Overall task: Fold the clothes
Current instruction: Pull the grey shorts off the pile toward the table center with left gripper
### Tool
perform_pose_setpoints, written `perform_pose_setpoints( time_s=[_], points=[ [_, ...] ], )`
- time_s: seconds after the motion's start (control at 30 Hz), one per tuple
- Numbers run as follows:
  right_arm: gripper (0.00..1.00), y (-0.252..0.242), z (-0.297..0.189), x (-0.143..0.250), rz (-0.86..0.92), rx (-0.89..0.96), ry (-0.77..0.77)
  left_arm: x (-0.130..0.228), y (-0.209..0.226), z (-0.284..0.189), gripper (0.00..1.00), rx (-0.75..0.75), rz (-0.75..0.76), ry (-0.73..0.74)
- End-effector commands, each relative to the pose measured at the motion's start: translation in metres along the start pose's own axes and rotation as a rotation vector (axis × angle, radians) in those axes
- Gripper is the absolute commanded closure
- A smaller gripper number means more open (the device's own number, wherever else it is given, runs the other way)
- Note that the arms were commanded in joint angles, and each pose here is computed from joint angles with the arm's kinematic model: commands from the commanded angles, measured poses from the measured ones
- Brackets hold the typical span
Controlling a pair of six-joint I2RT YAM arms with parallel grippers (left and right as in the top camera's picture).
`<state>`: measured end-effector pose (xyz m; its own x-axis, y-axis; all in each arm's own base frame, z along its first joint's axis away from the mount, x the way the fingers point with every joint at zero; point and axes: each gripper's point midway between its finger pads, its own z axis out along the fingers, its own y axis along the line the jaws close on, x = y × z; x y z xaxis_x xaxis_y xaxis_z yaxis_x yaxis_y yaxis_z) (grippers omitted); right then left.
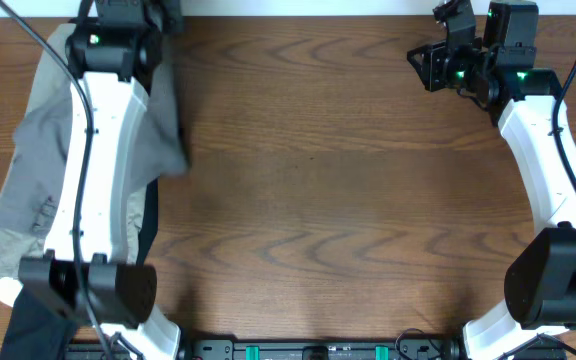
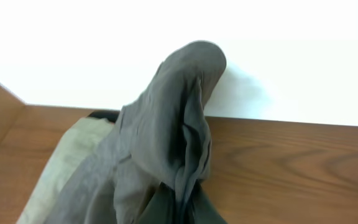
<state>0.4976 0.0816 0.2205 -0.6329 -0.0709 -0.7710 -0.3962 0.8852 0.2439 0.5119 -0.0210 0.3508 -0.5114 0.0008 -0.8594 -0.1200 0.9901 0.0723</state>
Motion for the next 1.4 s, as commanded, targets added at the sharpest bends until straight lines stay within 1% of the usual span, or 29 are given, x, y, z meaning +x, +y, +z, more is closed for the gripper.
perform_pose_setpoints(
  time_s=[0.0,0.17,0.33,0.57,0.77,0.93,1.0,1.1,1.17,1.27,1.37],
  points=[
    [0.76,0.005,-0.004,-0.008,0.044,-0.043,-0.020,-0.011,-0.031,-0.028,0.94,0.070,0.021,-0.039],
    [0.76,-0.001,-0.015,-0.008,0.070,-0.063,-0.022,-0.024,-0.079,-0.072,0.94,0.181,0.057,-0.112],
    [0.76,-0.013,-0.038,-0.007,0.109,-0.043,-0.023,-0.040,-0.130,-0.111,0.94,0.312,0.077,-0.210],
    [0.75,-0.023,-0.088,-0.010,0.151,0.016,-0.047,-0.060,-0.210,-0.171,0.94,0.598,0.089,-0.360],
    [0.75,-0.029,-0.121,-0.008,0.181,0.070,-0.060,-0.077,-0.258,-0.228,0.94,0.807,0.081,-0.502],
    [0.73,-0.033,-0.128,0.000,0.213,0.082,-0.037,-0.089,-0.279,-0.267,0.94,0.916,0.061,-0.604],
    [0.72,-0.035,-0.129,0.005,0.221,0.099,-0.020,-0.085,-0.281,-0.267,0.94,0.919,0.068,-0.588],
    [0.71,-0.042,-0.129,0.010,0.229,0.140,-0.001,-0.066,-0.278,-0.247,0.94,0.876,0.102,-0.486],
    [0.71,-0.045,-0.130,0.012,0.229,0.162,0.009,-0.050,-0.264,-0.221,0.94,0.787,0.112,-0.392],
    [0.70,-0.046,-0.130,0.013,0.223,0.172,0.014,-0.028,-0.232,-0.177,0.94,0.621,0.082,-0.242],
    [0.69,-0.046,-0.127,0.015,0.225,0.167,0.022,-0.008,-0.202,-0.142,0.94,0.522,0.083,-0.128]
  ],
)
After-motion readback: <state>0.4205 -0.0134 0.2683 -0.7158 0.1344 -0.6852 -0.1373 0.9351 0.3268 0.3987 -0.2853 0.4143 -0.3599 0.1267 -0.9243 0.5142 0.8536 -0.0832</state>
